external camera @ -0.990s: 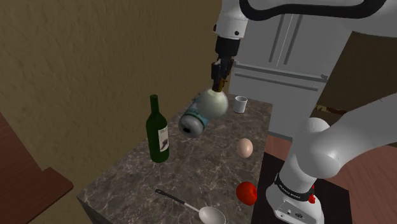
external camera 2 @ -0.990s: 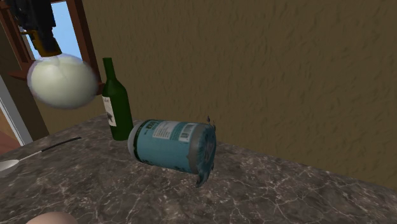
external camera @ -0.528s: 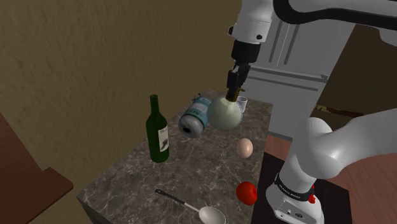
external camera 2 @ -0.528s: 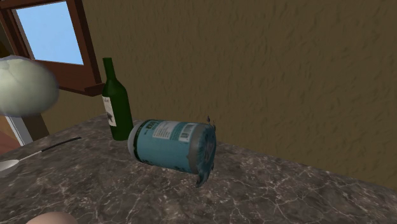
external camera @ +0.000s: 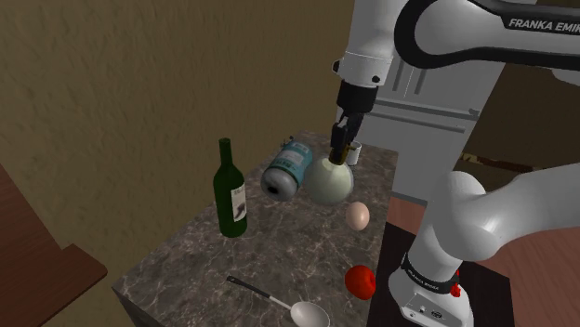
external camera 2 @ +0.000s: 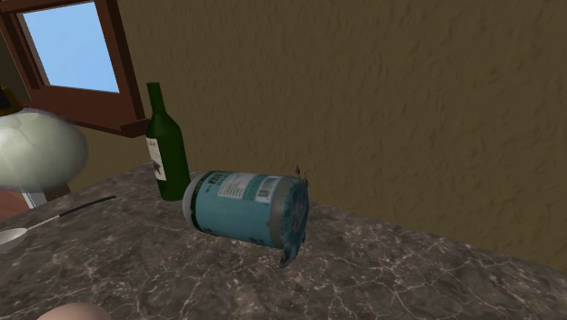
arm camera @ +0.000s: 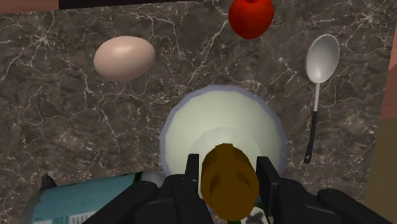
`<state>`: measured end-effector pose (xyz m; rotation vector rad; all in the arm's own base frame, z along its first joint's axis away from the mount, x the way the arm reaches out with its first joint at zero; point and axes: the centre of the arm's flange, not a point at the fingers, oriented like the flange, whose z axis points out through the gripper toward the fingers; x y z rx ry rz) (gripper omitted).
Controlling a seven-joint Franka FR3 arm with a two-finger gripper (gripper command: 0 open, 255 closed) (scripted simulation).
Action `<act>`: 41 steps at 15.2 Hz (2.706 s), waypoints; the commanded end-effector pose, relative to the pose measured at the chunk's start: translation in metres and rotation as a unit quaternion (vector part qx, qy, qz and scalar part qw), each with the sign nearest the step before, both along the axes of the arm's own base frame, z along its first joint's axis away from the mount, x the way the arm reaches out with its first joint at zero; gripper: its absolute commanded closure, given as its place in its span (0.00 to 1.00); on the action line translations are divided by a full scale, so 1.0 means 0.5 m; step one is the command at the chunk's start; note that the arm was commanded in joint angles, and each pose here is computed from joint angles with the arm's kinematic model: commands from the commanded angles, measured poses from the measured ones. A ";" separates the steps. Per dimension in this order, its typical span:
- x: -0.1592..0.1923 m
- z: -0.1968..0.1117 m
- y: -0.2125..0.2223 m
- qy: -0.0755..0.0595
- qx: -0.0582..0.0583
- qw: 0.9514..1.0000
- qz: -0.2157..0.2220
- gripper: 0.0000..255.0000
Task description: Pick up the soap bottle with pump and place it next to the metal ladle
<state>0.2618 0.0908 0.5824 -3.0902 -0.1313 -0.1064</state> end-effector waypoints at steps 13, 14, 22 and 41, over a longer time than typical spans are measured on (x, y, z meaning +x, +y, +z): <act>-0.001 -0.147 -0.002 0.000 0.000 1.000 0.000 1.00; -0.001 -0.157 -0.002 0.000 0.000 1.000 0.000 1.00; -0.001 -0.242 -0.002 0.000 0.000 1.000 0.000 1.00; -0.001 -0.374 -0.002 0.000 0.000 1.000 0.000 1.00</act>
